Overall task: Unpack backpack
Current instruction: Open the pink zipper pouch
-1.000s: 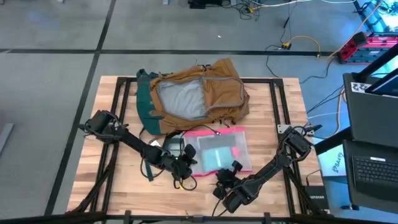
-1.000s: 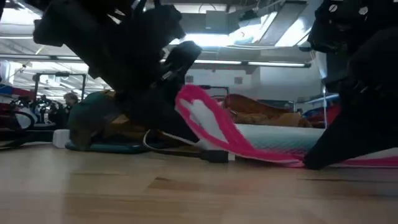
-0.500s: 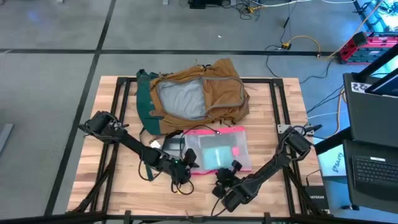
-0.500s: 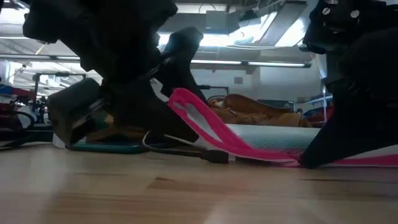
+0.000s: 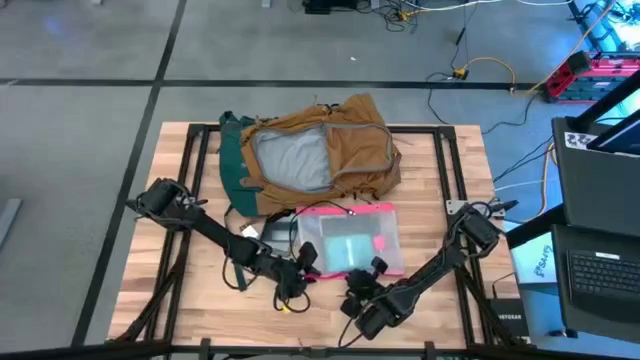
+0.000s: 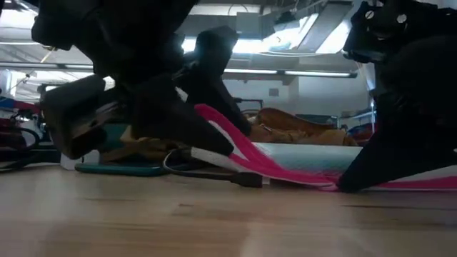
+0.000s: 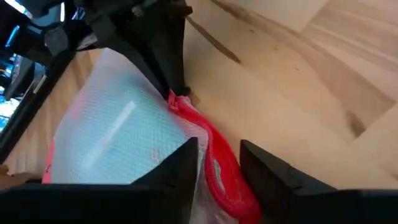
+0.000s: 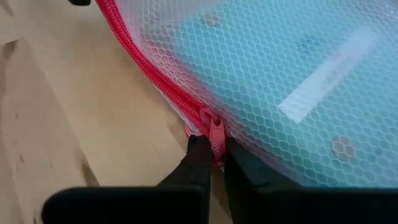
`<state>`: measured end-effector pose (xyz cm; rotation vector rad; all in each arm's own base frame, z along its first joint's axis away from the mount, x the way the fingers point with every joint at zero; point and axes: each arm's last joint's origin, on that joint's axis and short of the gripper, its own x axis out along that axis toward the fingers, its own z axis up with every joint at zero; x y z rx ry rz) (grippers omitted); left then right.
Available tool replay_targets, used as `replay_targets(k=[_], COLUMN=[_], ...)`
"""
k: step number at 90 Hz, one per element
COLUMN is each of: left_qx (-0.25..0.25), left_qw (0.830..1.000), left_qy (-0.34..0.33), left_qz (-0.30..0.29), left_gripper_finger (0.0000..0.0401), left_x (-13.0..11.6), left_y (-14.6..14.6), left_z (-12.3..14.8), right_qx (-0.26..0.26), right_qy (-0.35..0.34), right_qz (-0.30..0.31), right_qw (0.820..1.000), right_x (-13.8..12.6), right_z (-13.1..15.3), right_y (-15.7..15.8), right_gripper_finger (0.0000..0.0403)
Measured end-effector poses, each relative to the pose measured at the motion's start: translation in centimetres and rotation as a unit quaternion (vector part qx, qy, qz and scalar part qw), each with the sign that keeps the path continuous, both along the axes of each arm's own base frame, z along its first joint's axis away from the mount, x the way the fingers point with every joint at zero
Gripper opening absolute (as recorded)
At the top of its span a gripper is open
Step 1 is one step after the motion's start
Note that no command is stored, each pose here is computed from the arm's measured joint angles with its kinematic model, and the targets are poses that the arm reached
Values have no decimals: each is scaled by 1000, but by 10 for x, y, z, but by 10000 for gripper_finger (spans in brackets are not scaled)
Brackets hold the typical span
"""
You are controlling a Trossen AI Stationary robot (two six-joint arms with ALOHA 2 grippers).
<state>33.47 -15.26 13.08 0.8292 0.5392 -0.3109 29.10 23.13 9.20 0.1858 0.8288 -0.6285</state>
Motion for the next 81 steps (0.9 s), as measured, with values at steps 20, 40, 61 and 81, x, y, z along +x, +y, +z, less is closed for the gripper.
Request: replay_targets(k=[20,40,61,81], left_qx=[-12,-9,8,16], left_qw=[999,999,999,999], left_qy=[38,38,35,35], left_qz=[-3,17,26,30], left_gripper_finger=[42,29,2,0], left_x=[1,4,5,4], left_y=[10,18,19,19], left_z=[-5,-9,-10,-10], right_qx=[1,0,-6,0], right_qy=[-1,-1,6,24], right_qz=[0,1,10,15], right_qw=[1000,1000,1000,1000], right_x=[0,1,1,4], right_z=[0,0,1,9], right_y=[0,0,1,7], right_gripper_finger=[8,9,9,10])
